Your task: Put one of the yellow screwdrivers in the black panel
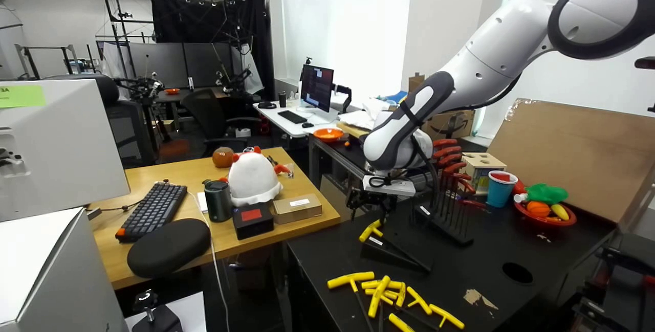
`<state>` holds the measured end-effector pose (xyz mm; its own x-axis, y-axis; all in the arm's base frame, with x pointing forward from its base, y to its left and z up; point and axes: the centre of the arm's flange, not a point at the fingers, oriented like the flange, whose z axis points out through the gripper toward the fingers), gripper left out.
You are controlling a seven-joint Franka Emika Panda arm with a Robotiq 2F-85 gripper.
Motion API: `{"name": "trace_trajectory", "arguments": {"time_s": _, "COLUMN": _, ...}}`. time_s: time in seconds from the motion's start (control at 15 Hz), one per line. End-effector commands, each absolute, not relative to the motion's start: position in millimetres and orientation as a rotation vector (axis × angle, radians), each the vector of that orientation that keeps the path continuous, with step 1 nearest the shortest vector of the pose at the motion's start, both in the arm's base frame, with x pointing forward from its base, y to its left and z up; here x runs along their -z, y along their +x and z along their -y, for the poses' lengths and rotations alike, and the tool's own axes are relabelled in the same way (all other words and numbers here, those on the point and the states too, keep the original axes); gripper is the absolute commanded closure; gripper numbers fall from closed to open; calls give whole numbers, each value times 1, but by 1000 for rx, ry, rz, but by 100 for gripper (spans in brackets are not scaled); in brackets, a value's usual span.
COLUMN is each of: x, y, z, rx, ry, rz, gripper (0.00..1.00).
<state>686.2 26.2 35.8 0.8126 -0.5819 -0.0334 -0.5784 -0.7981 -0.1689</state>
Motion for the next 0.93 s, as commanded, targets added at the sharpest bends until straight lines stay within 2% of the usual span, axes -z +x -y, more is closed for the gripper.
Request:
{"name": "trace_trajectory", "arguments": {"time_s": 0.0, "x": -47, "y": 668, "z": -16, "rx": 110, "ry": -2715, "rz": -1177, "gripper": 0}}
{"name": "trace_trajectory", "arguments": {"time_s": 0.53, "x": -40, "y": 657, "z": 1, "rx": 124, "ry": -2455, "rz": -1748, "gripper": 0}}
{"name": "trace_trajectory", "arguments": {"time_s": 0.87, "x": -37, "y": 655, "z": -16, "rx": 78, "ry": -2357, "rz": -1911, "gripper": 0}}
